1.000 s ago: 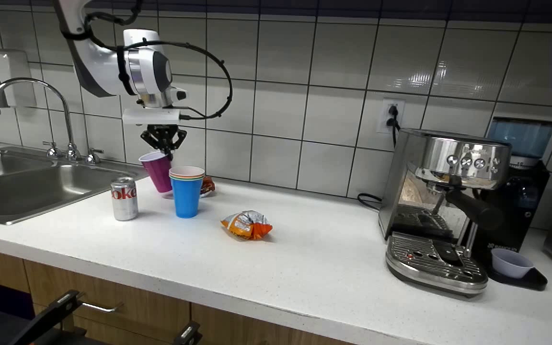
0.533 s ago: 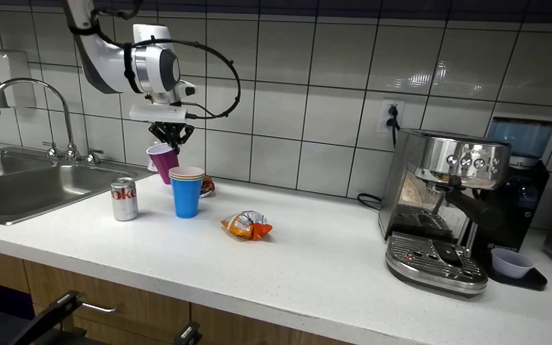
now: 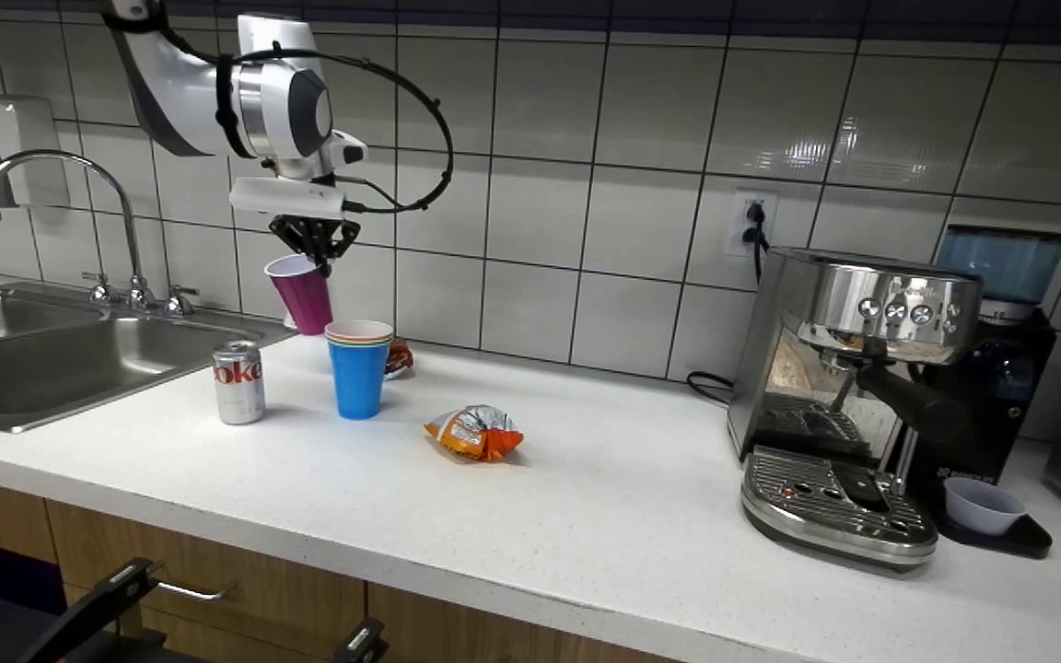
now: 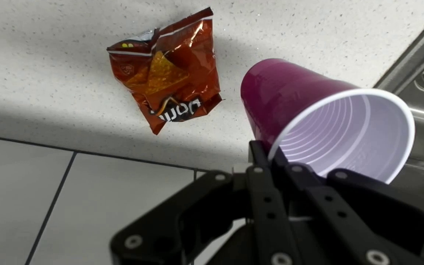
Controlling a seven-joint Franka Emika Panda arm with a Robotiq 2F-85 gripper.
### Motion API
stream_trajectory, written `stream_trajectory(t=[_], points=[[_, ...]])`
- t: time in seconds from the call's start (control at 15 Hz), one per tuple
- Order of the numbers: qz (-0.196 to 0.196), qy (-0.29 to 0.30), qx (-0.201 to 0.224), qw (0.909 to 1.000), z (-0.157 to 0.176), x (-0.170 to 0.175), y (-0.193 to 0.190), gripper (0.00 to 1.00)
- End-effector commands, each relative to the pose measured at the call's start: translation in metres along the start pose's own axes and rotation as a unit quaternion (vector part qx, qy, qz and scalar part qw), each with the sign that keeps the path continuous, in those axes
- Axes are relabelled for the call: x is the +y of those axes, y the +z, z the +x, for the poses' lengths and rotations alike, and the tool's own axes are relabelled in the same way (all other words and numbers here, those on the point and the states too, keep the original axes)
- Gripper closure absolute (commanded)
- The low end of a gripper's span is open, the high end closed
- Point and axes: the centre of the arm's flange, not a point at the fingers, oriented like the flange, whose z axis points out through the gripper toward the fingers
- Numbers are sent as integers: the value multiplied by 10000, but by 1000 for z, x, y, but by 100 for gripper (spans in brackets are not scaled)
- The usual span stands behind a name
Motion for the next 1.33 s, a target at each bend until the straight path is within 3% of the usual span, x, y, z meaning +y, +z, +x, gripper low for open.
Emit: stream_trajectory(t=[0.0, 1.27], points=[[73, -51, 146, 9999, -15, 3, -30, 99], [-145, 187, 297, 9993, -47, 26, -87, 99]])
